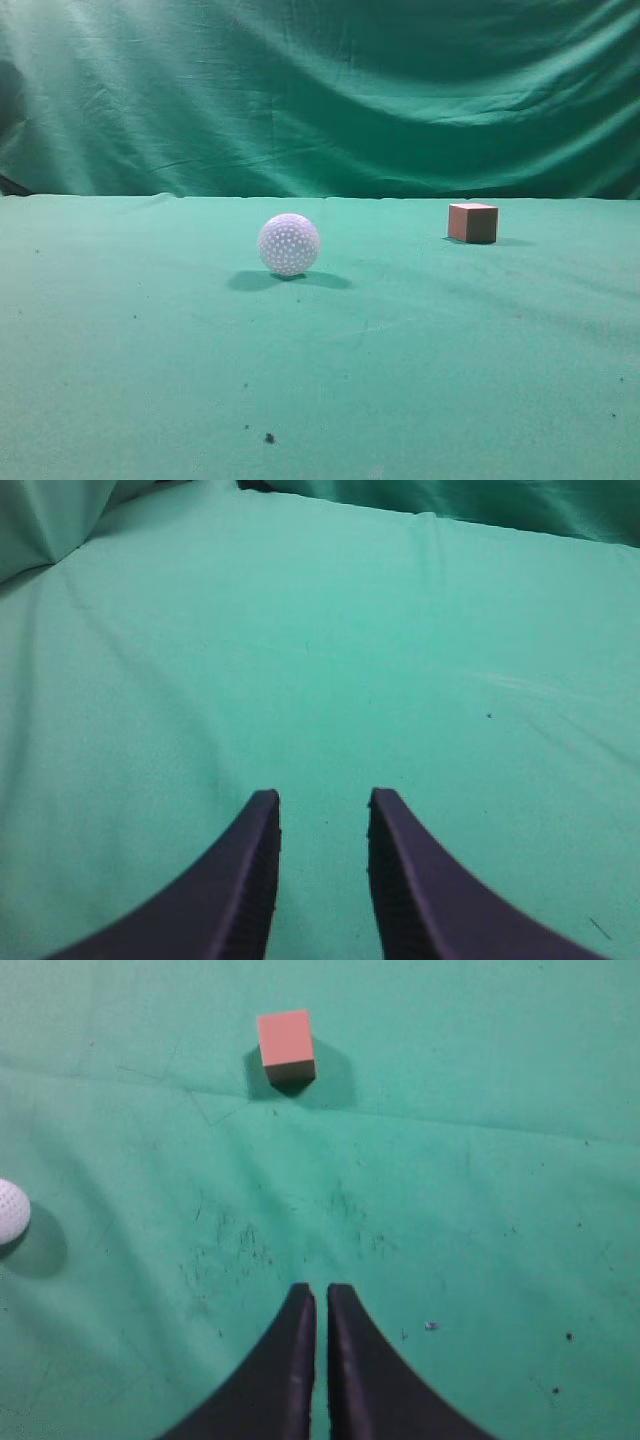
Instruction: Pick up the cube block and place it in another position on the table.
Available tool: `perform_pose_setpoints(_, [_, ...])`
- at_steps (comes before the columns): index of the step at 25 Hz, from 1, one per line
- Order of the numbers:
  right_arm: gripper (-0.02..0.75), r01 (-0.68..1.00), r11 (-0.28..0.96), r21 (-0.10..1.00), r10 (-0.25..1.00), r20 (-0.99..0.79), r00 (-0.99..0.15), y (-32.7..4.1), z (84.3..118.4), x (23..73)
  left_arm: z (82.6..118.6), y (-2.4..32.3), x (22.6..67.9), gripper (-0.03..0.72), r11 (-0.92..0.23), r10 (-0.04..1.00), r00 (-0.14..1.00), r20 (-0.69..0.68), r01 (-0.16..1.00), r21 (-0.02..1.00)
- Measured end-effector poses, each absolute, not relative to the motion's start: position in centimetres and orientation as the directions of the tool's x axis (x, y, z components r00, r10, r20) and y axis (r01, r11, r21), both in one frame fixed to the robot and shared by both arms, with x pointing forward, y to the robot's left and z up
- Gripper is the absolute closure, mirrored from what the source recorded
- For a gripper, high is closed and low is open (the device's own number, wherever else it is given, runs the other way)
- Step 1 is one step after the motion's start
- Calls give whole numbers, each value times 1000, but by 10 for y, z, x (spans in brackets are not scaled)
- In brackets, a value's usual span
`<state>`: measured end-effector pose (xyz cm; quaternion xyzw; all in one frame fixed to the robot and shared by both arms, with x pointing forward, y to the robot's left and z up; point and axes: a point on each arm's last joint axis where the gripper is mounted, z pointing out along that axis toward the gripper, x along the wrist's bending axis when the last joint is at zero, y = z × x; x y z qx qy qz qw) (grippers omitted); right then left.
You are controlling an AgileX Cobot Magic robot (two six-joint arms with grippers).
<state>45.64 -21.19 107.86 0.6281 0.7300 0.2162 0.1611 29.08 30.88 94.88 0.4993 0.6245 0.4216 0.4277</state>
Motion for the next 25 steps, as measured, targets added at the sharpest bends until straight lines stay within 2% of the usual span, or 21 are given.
perform_pose_setpoints(3, [738, 844, 108, 526, 986, 49, -157, -217, 1081, 443, 949, 309, 291, 453, 146, 984, -136, -113, 263, 954])
perform_pose_setpoints(7, [738, 880, 96, 466, 988, 66, -143, -221, 1083, 429, 949, 309, 291, 453, 146, 984, -136, -113, 263, 954])
perform_pose_setpoints(16, [738, 866, 271, 420, 959, -43, -279, -226, 1078, 425, 949, 309, 291, 453, 146, 984, -136, -113, 263, 954])
perform_pose_setpoints(25, [738, 776, 135, 616, 978, 45, -205, -266, 1053, 411, 949, 309, 291, 453, 146, 984, -136, -113, 263, 954])
